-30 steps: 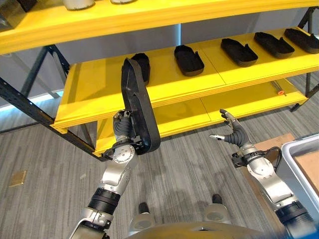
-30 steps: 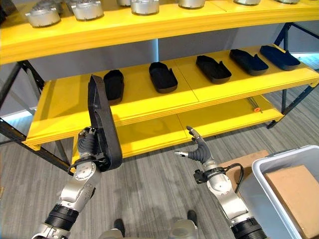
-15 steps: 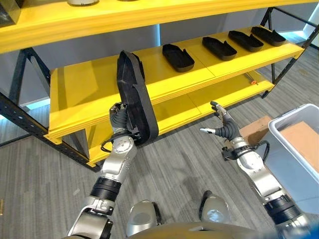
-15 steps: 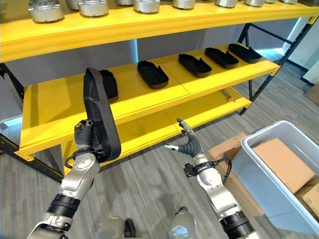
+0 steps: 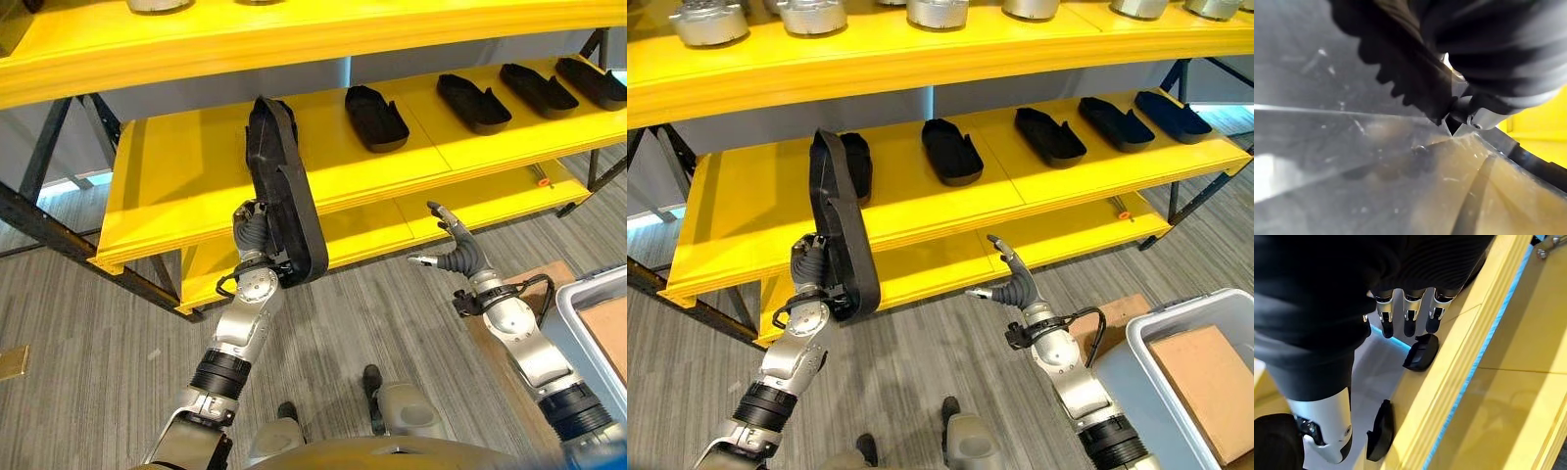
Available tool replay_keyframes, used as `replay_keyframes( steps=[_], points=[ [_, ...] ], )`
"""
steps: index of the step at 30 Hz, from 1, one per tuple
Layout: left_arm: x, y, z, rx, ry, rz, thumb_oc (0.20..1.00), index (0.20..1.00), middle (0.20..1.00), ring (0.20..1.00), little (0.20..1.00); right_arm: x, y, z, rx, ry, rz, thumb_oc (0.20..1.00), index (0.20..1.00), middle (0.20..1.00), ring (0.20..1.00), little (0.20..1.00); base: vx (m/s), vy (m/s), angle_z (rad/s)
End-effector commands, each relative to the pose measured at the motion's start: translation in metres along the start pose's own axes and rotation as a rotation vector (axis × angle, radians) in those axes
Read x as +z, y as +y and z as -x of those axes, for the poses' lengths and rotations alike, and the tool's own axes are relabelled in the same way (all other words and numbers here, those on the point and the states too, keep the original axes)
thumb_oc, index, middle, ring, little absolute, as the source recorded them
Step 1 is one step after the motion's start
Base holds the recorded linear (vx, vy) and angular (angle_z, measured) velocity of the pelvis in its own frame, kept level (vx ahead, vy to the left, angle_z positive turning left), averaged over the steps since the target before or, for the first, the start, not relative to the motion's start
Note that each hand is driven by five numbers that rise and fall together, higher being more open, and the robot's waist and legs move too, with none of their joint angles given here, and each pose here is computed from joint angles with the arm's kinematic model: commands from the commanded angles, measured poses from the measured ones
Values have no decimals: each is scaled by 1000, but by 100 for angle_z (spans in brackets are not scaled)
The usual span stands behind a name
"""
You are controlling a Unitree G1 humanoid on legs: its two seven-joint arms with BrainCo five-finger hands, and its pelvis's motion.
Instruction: Move parts from the plastic box to the shelf.
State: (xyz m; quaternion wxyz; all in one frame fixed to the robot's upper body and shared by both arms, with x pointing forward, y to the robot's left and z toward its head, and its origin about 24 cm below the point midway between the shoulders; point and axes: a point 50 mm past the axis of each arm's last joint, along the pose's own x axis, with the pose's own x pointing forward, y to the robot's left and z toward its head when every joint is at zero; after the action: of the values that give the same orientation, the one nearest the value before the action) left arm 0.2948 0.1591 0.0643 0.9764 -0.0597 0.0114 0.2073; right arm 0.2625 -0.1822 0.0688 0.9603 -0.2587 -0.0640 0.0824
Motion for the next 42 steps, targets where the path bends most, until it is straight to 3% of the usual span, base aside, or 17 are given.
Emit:
replay_keyframes(
  steps=[1,10,18,33,42],
  points=[
    [32,5,-1,-13,-175,41,200,200,200,200,200,22,-4,-4,-26,-145,32,1000,1000,1000,1000,1000,122,-167,33],
    [26,14,-3,4,-143,33,200,200,200,200,200,19,-9,0,-19,-142,76,1000,1000,1000,1000,1000,112,-79,23],
    [15,32,-22,116,-102,27,200,200,200,200,200,13,-12,2,91,-99,123,1000,1000,1000,1000,1000,265,420,-15],
    [40,16,-47,116,-176,-67,200,200,200,200,200,26,-9,-10,23,-141,89,1000,1000,1000,1000,1000,67,178,-23],
    [22,37,-36,160,-138,-93,200,200,200,200,200,26,-4,-4,72,-181,79,1000,1000,1000,1000,1000,193,21,-43]
  ],
)
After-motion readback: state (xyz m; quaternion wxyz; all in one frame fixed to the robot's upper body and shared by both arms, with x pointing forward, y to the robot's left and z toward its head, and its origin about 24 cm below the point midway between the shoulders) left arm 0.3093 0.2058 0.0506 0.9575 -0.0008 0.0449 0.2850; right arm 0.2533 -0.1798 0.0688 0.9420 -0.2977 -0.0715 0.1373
